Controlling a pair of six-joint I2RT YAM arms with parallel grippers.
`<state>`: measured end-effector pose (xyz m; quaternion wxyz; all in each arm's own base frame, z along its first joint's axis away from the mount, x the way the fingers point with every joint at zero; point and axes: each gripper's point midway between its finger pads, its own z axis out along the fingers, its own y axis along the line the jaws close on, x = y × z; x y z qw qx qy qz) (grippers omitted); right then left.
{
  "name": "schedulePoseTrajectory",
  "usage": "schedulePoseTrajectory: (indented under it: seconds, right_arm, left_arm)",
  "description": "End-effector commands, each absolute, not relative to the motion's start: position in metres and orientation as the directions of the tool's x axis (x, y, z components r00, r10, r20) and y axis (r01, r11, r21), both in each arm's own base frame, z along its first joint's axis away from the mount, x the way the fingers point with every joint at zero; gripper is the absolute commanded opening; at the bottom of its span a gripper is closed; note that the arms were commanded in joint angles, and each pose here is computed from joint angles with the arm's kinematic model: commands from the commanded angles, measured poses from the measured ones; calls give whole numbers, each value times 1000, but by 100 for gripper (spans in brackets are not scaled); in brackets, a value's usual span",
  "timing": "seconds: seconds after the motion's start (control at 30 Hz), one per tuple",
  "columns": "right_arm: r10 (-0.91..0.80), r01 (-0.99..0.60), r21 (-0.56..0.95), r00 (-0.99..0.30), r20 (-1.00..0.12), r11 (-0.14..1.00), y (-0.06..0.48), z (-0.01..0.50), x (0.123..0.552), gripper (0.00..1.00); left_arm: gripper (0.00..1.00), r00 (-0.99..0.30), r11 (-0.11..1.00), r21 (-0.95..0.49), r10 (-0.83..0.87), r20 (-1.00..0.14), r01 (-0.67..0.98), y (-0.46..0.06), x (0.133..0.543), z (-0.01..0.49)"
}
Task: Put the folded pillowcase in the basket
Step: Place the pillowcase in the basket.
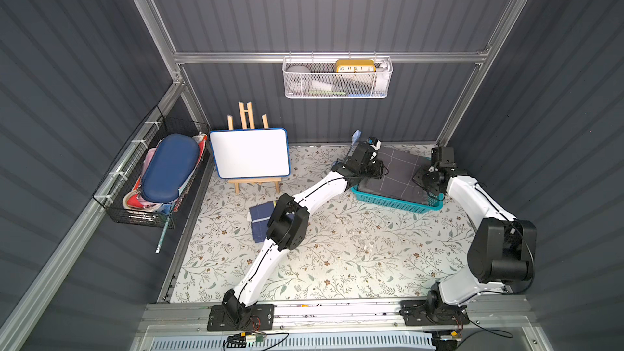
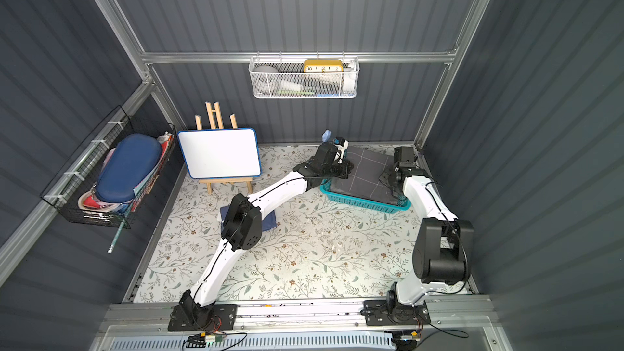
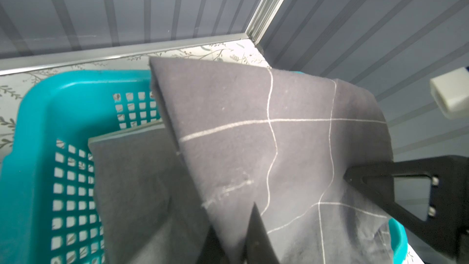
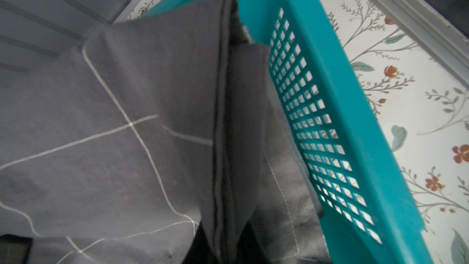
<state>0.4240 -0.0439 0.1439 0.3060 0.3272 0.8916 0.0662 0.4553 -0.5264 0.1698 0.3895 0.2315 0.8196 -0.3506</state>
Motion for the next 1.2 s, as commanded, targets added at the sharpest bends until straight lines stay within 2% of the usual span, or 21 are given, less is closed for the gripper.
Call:
schedulePoseTrajectory:
  seconds: [0.0, 0.3, 0.57, 0.8, 1.17]
  right_arm:
    - [626, 554, 314, -569, -533, 771, -54, 160, 428, 0]
    - [624, 530, 343, -564, -540, 776, -48, 179, 419, 2]
    - [623, 573, 281, -581, -523, 770, -56, 156, 409, 2]
    - [619, 590, 240, -605, -501, 771, -60, 134, 416, 3]
    - [614, 620, 173, -625, -482, 766, -69, 110, 425, 7]
  left_arm:
    - [0, -593, 639, -415, 81, -801, 648, -520, 453, 181]
    - [0, -564, 637, -417, 34, -825, 648, -508, 444, 216]
    - [0, -609, 644, -420, 89, -788, 639, -511, 441, 187]
    - [0, -635, 654, -415, 133, -761, 633, -521, 449, 160]
    - [8, -652, 703, -383, 151, -743, 599, -518, 466, 125]
